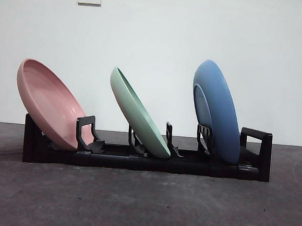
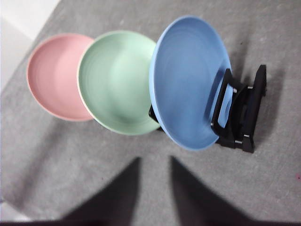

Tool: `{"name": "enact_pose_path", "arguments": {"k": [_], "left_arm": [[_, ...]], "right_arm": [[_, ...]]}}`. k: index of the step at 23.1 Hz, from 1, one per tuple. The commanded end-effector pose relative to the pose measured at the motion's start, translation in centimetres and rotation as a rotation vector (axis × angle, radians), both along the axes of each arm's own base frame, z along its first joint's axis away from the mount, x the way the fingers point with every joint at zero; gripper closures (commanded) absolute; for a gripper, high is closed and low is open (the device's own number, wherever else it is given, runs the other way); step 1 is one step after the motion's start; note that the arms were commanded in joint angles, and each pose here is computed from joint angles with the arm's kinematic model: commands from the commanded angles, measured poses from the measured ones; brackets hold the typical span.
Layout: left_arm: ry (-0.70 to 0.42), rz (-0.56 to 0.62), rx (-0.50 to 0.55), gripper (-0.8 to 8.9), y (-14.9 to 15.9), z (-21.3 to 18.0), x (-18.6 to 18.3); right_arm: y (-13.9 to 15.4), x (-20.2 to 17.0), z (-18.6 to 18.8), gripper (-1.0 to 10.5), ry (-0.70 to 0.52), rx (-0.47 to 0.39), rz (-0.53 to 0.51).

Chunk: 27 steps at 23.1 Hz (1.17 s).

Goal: Place the plate

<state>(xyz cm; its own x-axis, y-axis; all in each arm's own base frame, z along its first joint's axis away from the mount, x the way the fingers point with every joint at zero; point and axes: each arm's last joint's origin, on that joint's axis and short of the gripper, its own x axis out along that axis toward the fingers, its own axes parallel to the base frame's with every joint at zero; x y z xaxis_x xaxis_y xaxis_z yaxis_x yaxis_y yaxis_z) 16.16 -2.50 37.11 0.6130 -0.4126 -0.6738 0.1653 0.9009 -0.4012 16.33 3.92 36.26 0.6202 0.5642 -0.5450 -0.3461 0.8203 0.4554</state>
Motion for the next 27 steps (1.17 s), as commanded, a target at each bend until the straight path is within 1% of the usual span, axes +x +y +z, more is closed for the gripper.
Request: {"name": "enact_pose_path", "arguments": {"k": [1, 4, 6, 8, 12, 15, 17, 21, 25, 26, 27], "left_arm": [[-0.043, -0.023, 0.009, 4.68, -0.1, 0.7, 0.1], [-0.049, -0.023, 0.008, 4.69, -0.1, 0.7, 0.1], [-0.049, -0.023, 0.009, 4.69, -0.1, 0.7, 0.1], [-0.048, -0.022, 0.009, 4.69, -0.1, 0.7, 0.1], [-0.049, -0.023, 0.009, 4.69, -0.1, 0.7, 0.1], [-0.049, -0.023, 0.009, 4.69, -0.1, 0.7, 0.1], [-0.049, -0.023, 0.009, 4.69, -0.1, 0.7, 0.1], [-0.050, -0.023, 0.010, 4.69, -0.1, 0.7, 0.1], [-0.051, -0.026, 0.012, 4.69, -0.1, 0.7, 0.1], [-0.051, -0.025, 0.012, 4.69, -0.1, 0.7, 0.1], [-0.051, -0.025, 0.012, 4.69, -0.1, 0.7, 0.1]], "right_arm": [[0.3, 0.6, 0.2, 6.4, -0.015, -0.022, 0.035], [0.5, 0.8, 0.0, 6.4, 0.002, -0.019, 0.037], [0.5, 1.2, 0.0, 6.9, 0.012, -0.014, 0.033], [0.7, 2.1, 0.0, 7.0, 0.028, -0.016, 0.033], [1.5, 5.9, -0.2, 7.0, 0.092, -0.028, 0.041], [2.8, 9.1, -0.6, 7.0, 0.132, -0.021, 0.093], [3.9, 10.9, -0.9, 7.0, 0.134, -0.014, 0.127], [6.2, 13.7, -2.0, 7.0, 0.156, -0.024, 0.177], [7.6, 15.7, -4.0, 7.3, 0.188, -0.036, 0.200], [7.8, 15.9, -4.4, 7.5, 0.196, -0.038, 0.203], [7.9, 16.2, -4.7, 8.1, 0.205, -0.039, 0.202]]}}
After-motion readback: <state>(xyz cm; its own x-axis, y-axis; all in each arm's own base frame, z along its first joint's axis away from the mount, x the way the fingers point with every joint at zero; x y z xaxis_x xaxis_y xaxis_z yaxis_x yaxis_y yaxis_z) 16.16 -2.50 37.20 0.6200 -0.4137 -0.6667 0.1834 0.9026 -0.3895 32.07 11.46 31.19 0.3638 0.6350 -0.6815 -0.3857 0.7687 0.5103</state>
